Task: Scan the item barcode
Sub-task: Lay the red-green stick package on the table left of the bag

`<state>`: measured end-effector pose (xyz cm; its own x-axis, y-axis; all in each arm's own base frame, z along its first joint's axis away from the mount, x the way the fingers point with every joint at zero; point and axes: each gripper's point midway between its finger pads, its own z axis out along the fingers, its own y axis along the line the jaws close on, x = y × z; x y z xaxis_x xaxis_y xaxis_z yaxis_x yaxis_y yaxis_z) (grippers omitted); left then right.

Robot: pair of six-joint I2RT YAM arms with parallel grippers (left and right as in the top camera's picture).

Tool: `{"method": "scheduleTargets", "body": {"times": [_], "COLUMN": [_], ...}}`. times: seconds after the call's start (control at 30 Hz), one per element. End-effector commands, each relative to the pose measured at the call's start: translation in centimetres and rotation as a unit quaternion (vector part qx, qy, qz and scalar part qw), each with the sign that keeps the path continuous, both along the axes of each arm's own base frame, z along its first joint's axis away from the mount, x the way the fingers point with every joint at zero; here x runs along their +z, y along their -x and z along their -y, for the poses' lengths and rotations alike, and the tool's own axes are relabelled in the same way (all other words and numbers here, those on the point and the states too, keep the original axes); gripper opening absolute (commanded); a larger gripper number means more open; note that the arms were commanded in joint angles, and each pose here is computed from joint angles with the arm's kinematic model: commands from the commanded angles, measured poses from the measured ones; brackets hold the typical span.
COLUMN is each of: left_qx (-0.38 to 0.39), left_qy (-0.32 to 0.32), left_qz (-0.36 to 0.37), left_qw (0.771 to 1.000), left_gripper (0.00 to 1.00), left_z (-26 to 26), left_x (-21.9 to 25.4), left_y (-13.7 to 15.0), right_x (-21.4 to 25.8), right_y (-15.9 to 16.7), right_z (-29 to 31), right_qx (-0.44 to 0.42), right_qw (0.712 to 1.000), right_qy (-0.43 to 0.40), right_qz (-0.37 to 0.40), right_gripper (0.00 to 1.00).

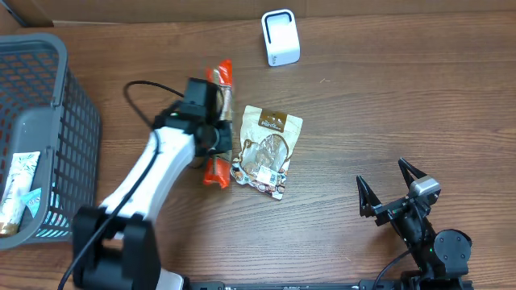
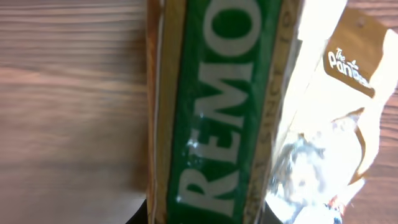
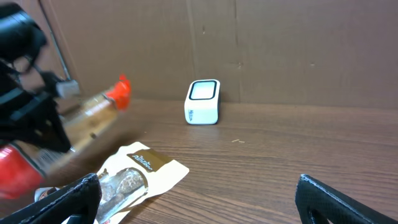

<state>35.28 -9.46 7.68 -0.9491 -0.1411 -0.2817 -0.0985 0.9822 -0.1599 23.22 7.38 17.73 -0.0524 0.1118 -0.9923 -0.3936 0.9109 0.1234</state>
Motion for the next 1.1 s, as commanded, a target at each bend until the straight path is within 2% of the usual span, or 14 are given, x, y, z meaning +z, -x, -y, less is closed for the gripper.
{"method": "scheduleTargets", "body": {"times": [0.0,0.03,0.07,0.1,0.13,0.2,0.27,0.37,0.53,0.73,0.87,1.0,1.03,1.07], "left_qx": [0.003,0.005,0.014,0.019,0.022,0.026,0.025,0.023,0.018,0.036,0.089,0.222,0.260,0.326], "left_qy": [0.014,0.013,0.012,0.012,0.012,0.016,0.020,0.028,0.033,0.003,-0.028,-0.066,-0.075,-0.093], "left_qz": [0.010,0.002,-0.014,-0.021,-0.026,-0.028,-0.020,0.005,0.098,0.221,0.260,0.269,0.266,0.258], "left_qw": [1.000,1.000,1.000,1.000,0.999,0.999,0.999,0.999,0.994,0.975,0.961,0.935,0.925,0.905], "left_gripper": [0.04,0.04,0.10,0.31,0.42,0.88,0.97,1.00,1.00,1.00,1.00,1.00,1.00,0.99], "left_z": [2.0,2.2,2.3,2.3,2.3,2.4,2.5,2.7,1.9,-3.1,-9.0,-17.2,-19.2,-22.9], "left_x": [-0.7,-1.4,-2.6,-3.1,-3.4,-3.2,-2.3,0.9,10.5,22.7,27.4,29.3,29.5,29.5], "left_y": [-1.4,-1.4,-1.2,-1.1,-1.1,-1.0,-1.2,-1.9,-3.3,-2.3,0.7,5.2,6.4,8.8], "right_x": [-0.1,-0.1,-0.1,-0.1,-0.1,-0.1,-0.1,-0.1,-0.1,-0.1,-0.1,-0.1,-0.1,-0.1], "right_y": [0.0,0.0,0.0,0.0,0.0,0.0,0.0,0.0,0.0,0.0,0.0,0.0,0.0,0.0], "right_z": [-0.2,-0.2,-0.2,-0.2,-0.2,-0.2,-0.2,-0.2,-0.2,-0.2,-0.2,-0.2,-0.2,-0.2], "right_qx": [0.003,0.003,0.003,0.003,0.003,0.003,0.003,0.003,0.003,0.003,0.003,0.003,0.003,0.003], "right_qw": [1.000,1.000,1.000,1.000,1.000,1.000,1.000,1.000,1.000,1.000,1.000,1.000,1.000,1.000], "right_qy": [-0.002,-0.002,-0.002,-0.002,-0.002,-0.002,-0.002,-0.002,-0.002,-0.002,-0.002,-0.002,-0.002,-0.002], "right_qz": [0.002,0.002,0.002,0.002,0.002,0.002,0.002,0.002,0.002,0.002,0.002,0.002,0.002,0.002], "right_gripper": [1.00,1.00,1.00,1.00,1.00,1.00,1.00,1.00,1.00,1.00,1.00,1.00,1.00,1.00]}}
